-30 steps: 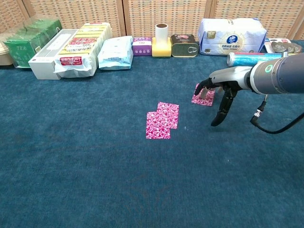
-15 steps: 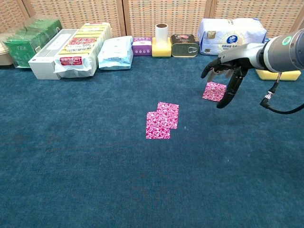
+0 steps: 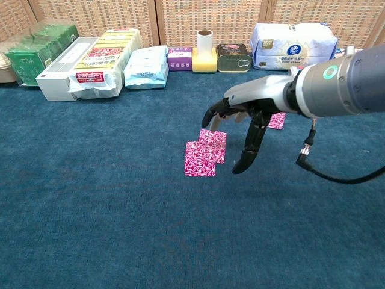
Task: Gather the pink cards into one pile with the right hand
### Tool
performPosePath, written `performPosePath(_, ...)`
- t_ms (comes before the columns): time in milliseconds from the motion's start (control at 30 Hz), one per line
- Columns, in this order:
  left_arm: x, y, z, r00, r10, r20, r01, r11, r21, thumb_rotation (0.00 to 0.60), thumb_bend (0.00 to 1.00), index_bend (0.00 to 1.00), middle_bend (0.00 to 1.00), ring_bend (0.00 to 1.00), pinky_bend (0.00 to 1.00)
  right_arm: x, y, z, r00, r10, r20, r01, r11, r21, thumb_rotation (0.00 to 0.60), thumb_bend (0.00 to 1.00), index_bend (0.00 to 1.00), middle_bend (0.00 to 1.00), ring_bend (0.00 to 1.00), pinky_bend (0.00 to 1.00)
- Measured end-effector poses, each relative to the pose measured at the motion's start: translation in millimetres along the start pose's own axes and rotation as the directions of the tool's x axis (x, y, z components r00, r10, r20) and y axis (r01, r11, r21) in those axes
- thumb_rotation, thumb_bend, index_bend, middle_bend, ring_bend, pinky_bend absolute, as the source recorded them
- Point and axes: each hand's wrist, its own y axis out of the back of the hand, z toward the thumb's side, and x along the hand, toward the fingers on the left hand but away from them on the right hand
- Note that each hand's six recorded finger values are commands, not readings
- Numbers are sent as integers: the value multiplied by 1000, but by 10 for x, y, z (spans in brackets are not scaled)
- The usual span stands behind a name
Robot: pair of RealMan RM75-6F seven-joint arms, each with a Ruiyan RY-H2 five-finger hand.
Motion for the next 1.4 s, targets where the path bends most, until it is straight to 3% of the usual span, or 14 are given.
performPosePath(300,-2,16,-16,1000,3,2,-3,1000,-7,600,57,0,0,0,3,-190,-131,110,1000,11,10,-11,1000,9,600,0,141,153,47,7)
performPosePath(667,-15,54,-47,1000,14,-1,-14,1000,-19,600,56,0,0,0,3,-372,-77,-109,996,-13,88,13,1000,1,600,0,144,153,47,7)
performPosePath(1100,-23,52,-36,1000,15,1,-15,1000,-19,600,57,0,0,0,3,-341,-115,-206,995,-11,104,8,1000,21,600,0,144,155,47,7)
performPosePath(1400,-24,49,-30,1000,12,3,-12,1000,-19,600,57,0,0,0,3,-186,-73,-469,987,-24,160,17,999,44,600,0,144,155,47,10)
